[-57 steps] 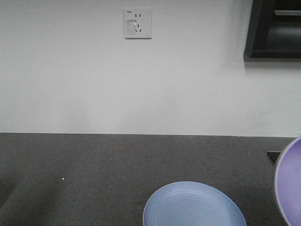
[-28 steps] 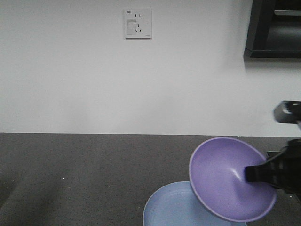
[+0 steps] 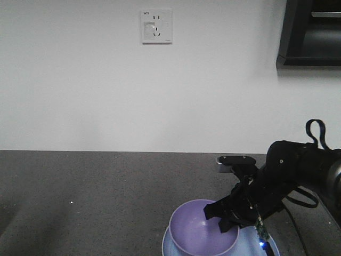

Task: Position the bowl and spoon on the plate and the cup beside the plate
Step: 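Lower the lavender bowl onto the plate and open right gripper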

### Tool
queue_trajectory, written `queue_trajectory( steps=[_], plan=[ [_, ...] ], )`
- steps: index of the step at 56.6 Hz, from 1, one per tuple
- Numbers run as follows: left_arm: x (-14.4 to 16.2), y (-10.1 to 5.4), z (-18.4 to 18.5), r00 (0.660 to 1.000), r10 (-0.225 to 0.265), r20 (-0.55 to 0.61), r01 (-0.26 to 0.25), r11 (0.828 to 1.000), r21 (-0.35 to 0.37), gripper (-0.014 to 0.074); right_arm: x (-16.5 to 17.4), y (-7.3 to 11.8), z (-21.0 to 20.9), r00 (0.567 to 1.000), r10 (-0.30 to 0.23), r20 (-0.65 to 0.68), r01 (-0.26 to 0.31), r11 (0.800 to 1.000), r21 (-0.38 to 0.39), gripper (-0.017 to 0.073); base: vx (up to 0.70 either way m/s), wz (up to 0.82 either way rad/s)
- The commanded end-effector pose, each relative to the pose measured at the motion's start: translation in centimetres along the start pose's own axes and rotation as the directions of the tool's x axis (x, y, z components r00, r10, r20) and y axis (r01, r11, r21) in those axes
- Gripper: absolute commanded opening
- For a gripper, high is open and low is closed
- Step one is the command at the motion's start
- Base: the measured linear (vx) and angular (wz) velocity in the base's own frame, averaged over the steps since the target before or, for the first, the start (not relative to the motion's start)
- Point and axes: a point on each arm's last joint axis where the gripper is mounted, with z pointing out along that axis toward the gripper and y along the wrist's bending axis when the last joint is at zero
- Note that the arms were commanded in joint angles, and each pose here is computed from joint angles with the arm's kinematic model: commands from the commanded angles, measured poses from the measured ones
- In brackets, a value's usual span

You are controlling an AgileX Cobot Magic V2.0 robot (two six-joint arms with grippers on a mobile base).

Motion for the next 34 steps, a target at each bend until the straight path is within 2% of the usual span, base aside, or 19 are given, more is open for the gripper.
queue_trajectory(
  steps=[1, 16, 26, 34],
  plan=[
    [-1.23, -0.26, -0.48, 0.996, -0.013, 0.088, 0.011, 1.0, 0.019, -0.0006, -1.42, 0.67, -2.45, 0.992, -0.012, 0.126, 0.012, 1.0, -0.004, -0.0008, 0.0, 0.0],
    [-1.12, -0.26, -0.47, 0.997, -0.013, 0.076, 0.011, 1.0, 0.018, -0.0006, -1.5, 0.65, -2.41, 0.99, -0.015, 0.137, 0.015, 1.0, -0.003, 0.0018, 0.0, 0.0],
    [-1.12, -0.26, -0.47, 0.997, -0.013, 0.076, 0.011, 1.0, 0.018, -0.0006, -1.32, 0.67, -2.39, 0.993, -0.02, 0.118, 0.021, 1.0, -0.005, 0.0132, 0.0, 0.0],
    [-1.12, -0.26, -0.47, 0.997, -0.013, 0.076, 0.011, 1.0, 0.018, -0.0006, -1.23, 0.68, -2.38, 0.994, -0.023, 0.108, 0.024, 1.0, -0.006, 0.0281, 0.0, 0.0]
  ],
)
